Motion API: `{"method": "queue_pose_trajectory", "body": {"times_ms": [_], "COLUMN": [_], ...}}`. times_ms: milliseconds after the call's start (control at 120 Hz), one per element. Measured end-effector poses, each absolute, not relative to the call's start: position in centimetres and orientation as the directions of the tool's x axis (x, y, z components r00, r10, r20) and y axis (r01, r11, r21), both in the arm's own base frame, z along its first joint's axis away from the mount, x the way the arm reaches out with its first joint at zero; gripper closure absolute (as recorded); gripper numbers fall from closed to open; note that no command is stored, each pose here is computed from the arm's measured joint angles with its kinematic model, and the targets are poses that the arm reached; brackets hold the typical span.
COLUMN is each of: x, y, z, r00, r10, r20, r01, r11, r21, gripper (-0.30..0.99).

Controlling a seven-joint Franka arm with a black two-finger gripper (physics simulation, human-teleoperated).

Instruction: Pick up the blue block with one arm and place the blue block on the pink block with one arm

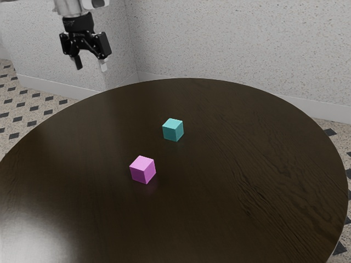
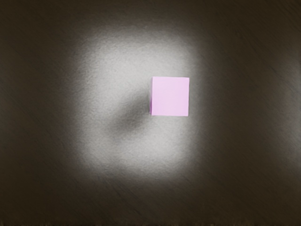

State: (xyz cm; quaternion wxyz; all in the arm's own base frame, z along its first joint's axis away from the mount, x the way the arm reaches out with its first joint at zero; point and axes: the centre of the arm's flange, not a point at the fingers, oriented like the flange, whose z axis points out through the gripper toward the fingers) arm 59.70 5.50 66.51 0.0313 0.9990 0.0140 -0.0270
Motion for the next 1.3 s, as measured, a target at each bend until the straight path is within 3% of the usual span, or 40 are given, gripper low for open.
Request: {"method": "queue_pose_trajectory", "body": {"times_ms": [175, 292, 375, 475, 633, 717, 1300], "x": [59.5, 52.0, 50.5, 54.5, 61.9, 64.5, 75.6], "y": [5.4, 2.0, -4.1, -8.9, -1.6, 1.7, 0.5], "z": [66.7, 79.8, 81.1, 75.2, 61.2, 55.2, 39.7], "r00": [0.997, 0.984, 0.970, 0.967, 0.984, 0.983, 0.997], "r10": [0.039, -0.029, -0.153, -0.248, -0.129, -0.083, -0.066], "r20": [-0.063, 0.174, 0.187, 0.061, -0.124, -0.163, -0.050], "r01": [0.044, -0.038, -0.148, -0.241, -0.142, -0.099, -0.069], "r11": [-0.997, -0.998, -0.988, -0.966, -0.985, -0.991, -0.995], "r21": [0.069, 0.048, -0.038, -0.094, -0.100, -0.090, -0.074], "gripper": [0.00, 0.00, 0.00, 0.00, 0.00, 0.00, 0.00]}}
